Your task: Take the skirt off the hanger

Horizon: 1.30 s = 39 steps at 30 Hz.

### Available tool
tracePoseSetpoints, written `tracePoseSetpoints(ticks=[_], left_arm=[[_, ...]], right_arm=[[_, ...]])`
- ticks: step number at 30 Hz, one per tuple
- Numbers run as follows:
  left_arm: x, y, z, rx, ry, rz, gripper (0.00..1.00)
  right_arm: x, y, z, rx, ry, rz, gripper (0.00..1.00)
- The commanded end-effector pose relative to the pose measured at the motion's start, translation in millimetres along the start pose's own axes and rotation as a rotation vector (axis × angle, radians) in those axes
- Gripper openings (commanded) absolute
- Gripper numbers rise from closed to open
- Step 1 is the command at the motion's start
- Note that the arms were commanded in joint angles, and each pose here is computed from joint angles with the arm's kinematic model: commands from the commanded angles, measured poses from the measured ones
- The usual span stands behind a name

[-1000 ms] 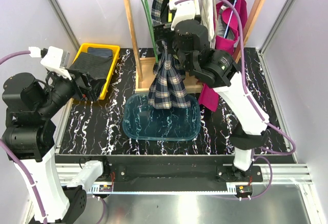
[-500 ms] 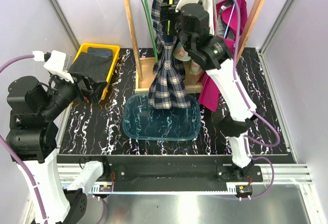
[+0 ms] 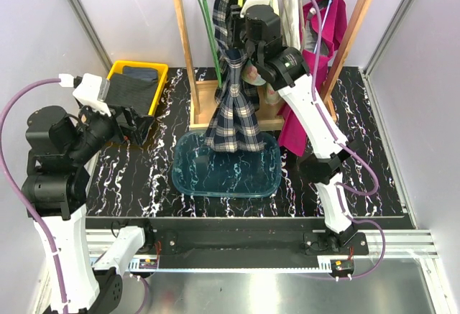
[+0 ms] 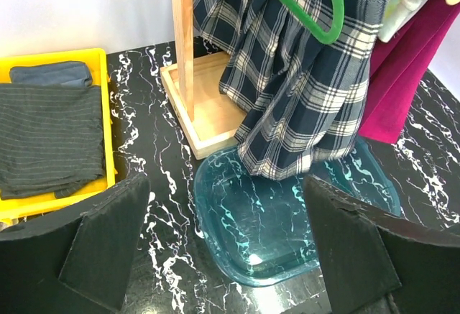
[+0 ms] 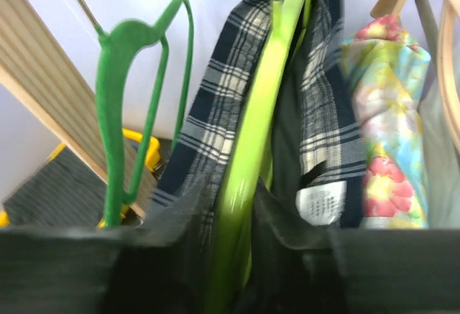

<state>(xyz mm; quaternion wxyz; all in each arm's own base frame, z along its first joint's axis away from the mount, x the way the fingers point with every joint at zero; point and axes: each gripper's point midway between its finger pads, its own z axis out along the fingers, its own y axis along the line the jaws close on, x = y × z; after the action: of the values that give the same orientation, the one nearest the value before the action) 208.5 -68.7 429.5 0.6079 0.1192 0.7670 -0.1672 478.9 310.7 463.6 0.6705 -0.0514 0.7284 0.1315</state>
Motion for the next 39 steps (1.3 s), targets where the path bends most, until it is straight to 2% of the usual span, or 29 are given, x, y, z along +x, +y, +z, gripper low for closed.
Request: tracePoseSetpoints(ticks=[1,5,11,15,19,29,32,34,35,39], left_arm=[[-14.0,5.7,-1.2,-0.03,-0.076,0.065,0.91],[-11.6,7.5,-0.7,-0.038,-0.079,0.069,0.91],[-6.4,9.3,0.7,-0.043,-0.075,0.071,0.91],[-3.3,10.8,0.4,-0.049,-0.072,0.08,0.9],[-2.2,9.9,0.8,-0.043,-0.071,0.08,0.9],[-5.0,4.0,2.9,-0.009,-0.071,0.063,0.9],[-7.3,2.3,1.8,-0.001,-0.077,0.071,0.91],[-9.5,-1.3,0.8,0.016,-0.083,0.07,0.94],[-10.7,-4.0,1.4,0.03,-0.083,0.059,0.98],[-26.4,-27.9,1.0,0.164,-0.1,0.034,0.99]], right_arm=[[-23.7,-7.8,1.2,0.012,-0.078,0.009,0.21],[-32.8,-11.2,-0.4,0.027,-0.109,-0.018,0.0],[-87.2,-18.7,-13.5,0.049,-0.284,-0.078,0.0],[-140.2,-24.7,-44.0,0.044,-0.429,-0.072,0.0],[-166.6,-33.4,-72.2,0.044,-0.479,-0.061,0.0],[-164.9,-41.4,-140.2,-0.078,-0.407,-0.042,0.0],[-158.8,-47.5,-188.4,-0.159,-0.361,-0.012,0.0],[-128.2,-39.2,-194.0,-0.231,-0.272,-0.015,0.0],[-123.3,-40.7,-213.5,-0.265,-0.243,0.027,0.0],[-65.7,-26.1,-243.3,-0.417,-0.062,0.075,0.0]])
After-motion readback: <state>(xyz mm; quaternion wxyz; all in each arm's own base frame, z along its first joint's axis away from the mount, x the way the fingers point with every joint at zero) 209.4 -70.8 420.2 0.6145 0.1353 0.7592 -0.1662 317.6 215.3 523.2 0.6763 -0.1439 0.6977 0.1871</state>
